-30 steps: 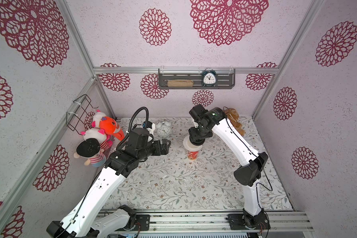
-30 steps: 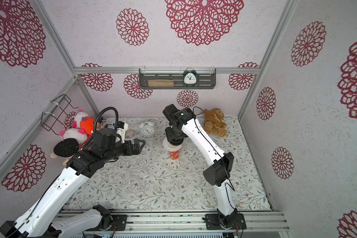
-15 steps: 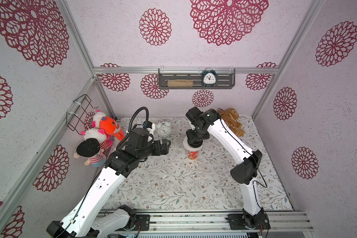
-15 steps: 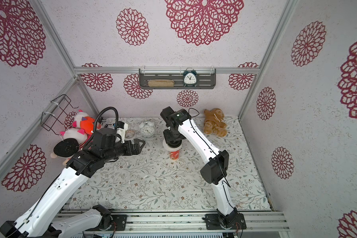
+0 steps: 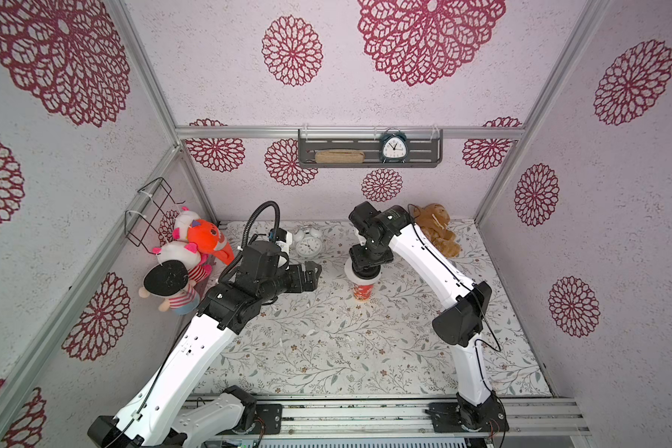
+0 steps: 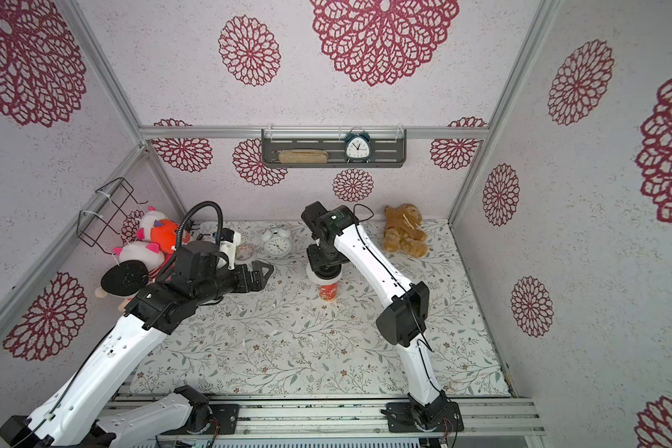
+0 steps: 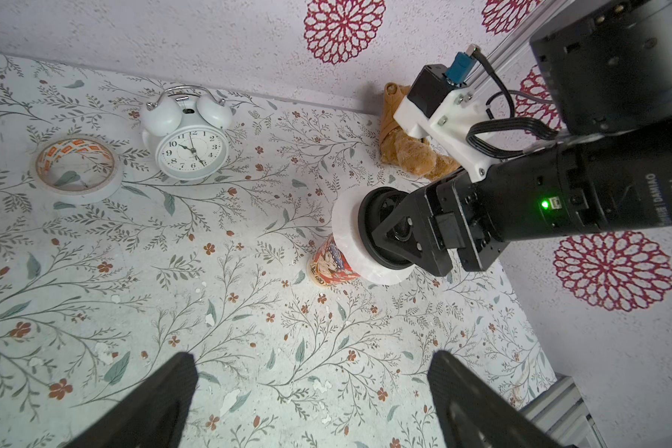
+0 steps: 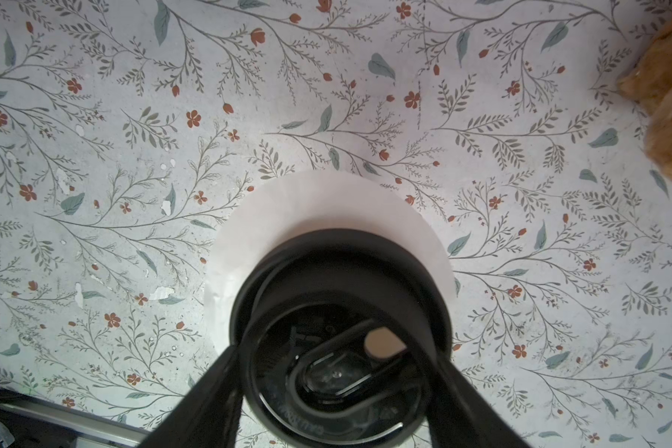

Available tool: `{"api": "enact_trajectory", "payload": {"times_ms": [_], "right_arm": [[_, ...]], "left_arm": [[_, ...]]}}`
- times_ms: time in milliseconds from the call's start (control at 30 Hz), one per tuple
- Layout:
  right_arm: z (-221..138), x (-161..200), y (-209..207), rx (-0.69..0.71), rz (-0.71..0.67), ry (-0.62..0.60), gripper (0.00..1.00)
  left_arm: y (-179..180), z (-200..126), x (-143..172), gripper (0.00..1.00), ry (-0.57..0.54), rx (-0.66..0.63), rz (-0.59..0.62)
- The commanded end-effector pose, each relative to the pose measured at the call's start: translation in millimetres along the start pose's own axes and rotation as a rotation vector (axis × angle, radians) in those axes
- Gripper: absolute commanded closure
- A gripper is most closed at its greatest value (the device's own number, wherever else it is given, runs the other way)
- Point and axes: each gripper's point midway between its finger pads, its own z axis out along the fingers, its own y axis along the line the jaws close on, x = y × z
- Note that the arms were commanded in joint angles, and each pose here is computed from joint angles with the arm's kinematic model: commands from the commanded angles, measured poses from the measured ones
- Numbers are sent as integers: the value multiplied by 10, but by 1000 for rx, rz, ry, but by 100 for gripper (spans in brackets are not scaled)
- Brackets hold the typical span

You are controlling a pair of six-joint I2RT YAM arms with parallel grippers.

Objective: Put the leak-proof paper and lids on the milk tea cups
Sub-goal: Place the cup lid on the cup.

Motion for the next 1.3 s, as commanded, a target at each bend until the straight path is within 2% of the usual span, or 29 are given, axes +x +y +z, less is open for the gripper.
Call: {"api": "enact_trajectory", "payload": {"times_ms": [0,467,1267], "right_arm": [[-36,-18,45,-14,-25,-7,30],[47,-13,55,-10,-27,9,28],[-14,-74,-26,1,-5,-21,20]], "left_arm": [[-18,12,-23,3,-7,0,13],[-1,3,-14,3,-6,-9,16],[14,-3,-12,3,-7,-16,20]]}}
